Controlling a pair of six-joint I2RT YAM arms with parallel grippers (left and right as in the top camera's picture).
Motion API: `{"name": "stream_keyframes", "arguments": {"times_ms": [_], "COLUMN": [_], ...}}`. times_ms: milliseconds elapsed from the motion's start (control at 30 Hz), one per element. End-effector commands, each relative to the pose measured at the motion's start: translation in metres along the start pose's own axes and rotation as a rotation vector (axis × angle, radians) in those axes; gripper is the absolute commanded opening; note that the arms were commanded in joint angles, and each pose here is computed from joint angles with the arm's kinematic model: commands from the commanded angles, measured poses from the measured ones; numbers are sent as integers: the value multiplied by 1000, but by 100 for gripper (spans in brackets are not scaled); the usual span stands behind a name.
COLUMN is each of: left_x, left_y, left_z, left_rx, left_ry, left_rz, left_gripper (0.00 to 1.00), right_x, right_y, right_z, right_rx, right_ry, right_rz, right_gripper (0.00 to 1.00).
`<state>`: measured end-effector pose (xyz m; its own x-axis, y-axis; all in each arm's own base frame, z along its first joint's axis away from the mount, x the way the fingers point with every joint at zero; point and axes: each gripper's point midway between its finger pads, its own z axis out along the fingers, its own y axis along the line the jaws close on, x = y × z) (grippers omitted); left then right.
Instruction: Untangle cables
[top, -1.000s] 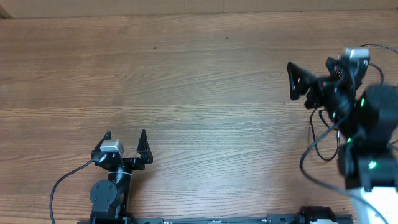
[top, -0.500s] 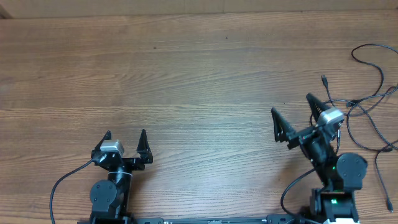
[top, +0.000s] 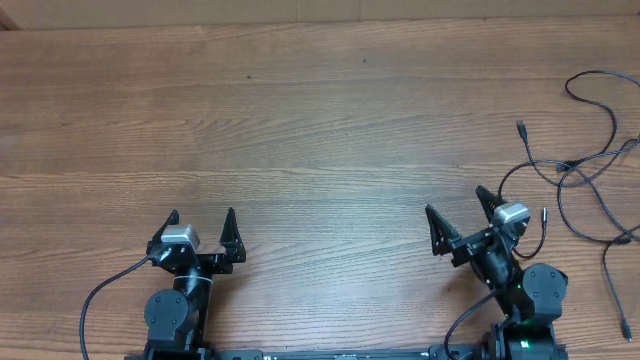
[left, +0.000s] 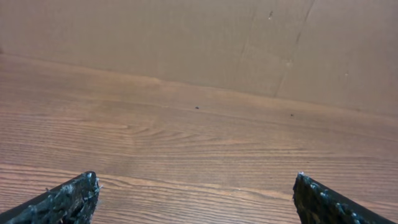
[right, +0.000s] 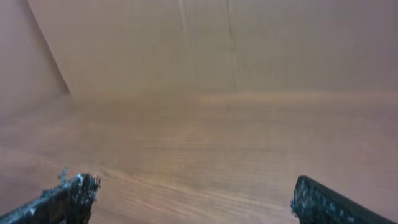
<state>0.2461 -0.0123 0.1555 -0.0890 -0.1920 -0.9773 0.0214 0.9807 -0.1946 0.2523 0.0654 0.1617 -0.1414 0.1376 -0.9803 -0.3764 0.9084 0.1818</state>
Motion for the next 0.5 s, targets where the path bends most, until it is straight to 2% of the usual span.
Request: {"name": "stream_keyframes", "arguments": {"times_ms": [0,100,467], "left_x": [-1,-1,-1], "left_y": [0,0,0], "left_z": [0,0,0], "left_rx": [0,0,0], "left_ry": [-8,-8,-8], "left_rz": [22,23,22], "left_gripper": [100,100,99], "right_x": [8,29,11], "right_y": [-4,-7,-3], "right_z": [-4,-9,-12], "right_rx": [32,55,48], "right_ry": [17,97,16], "right_rz": [11,47,12], "right_gripper": [100,100,100]}}
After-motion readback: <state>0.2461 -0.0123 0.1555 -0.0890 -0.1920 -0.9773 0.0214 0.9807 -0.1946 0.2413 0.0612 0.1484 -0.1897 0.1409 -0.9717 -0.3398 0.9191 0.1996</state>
